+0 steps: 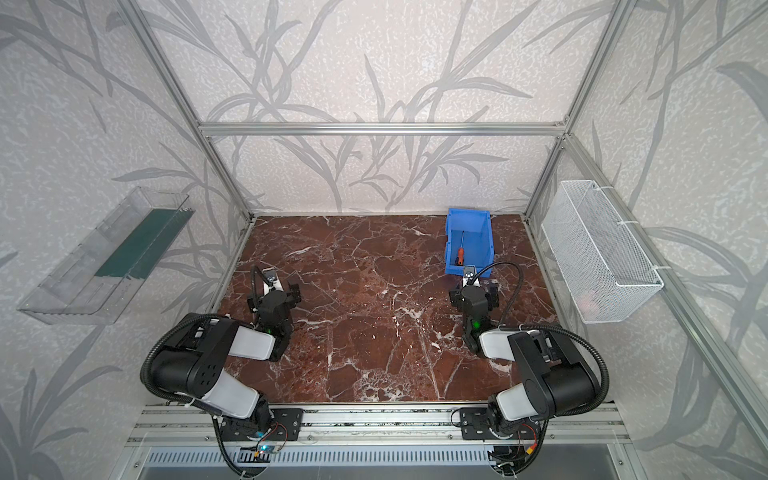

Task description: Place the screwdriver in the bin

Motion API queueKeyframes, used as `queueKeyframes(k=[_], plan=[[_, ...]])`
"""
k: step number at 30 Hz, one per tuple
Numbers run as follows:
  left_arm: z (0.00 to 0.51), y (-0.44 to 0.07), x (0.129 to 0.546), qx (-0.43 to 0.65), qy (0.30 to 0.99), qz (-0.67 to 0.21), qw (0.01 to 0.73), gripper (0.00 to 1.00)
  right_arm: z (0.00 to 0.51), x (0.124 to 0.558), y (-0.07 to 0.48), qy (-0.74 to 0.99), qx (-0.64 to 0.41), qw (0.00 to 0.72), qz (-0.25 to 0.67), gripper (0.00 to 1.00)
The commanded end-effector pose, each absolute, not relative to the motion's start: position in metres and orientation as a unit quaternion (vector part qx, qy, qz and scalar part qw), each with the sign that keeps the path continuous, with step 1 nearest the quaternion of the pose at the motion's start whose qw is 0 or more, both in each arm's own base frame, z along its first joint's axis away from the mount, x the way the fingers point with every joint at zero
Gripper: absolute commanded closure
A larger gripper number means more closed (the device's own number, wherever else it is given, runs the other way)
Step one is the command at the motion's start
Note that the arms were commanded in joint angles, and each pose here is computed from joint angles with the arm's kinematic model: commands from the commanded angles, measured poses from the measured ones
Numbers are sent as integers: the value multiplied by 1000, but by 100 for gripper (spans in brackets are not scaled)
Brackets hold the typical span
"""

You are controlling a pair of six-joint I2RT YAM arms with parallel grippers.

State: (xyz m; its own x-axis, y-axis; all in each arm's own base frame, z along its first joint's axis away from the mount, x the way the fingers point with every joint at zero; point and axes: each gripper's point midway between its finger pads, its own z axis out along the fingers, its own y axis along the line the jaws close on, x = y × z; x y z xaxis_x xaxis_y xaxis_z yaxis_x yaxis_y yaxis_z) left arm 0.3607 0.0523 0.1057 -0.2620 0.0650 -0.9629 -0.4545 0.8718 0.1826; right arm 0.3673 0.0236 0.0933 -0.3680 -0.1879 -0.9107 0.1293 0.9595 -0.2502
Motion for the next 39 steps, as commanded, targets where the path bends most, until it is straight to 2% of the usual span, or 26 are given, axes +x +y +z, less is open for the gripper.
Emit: queueKeyframes(k=[1,4,9,14,28,39], plan=[[119,51,374,-132,759,179,611,1,118,370,27,782,-11,610,-127,1],[102,54,384,-127,785,165,583,1,117,372,27,785,-12,608,-121,1],[102,57,385,-136,786,156,583,1,104,374,27,792,-16,603,-92,1],[101,57,384,-135,784,155,586,1,106,377,31,759,-40,641,-106,1],[103,57,385,-134,780,156,591,1,96,394,19,798,-13,596,-86,1],[103,58,385,-134,780,156,590,1,95,395,14,802,-5,593,-76,1]])
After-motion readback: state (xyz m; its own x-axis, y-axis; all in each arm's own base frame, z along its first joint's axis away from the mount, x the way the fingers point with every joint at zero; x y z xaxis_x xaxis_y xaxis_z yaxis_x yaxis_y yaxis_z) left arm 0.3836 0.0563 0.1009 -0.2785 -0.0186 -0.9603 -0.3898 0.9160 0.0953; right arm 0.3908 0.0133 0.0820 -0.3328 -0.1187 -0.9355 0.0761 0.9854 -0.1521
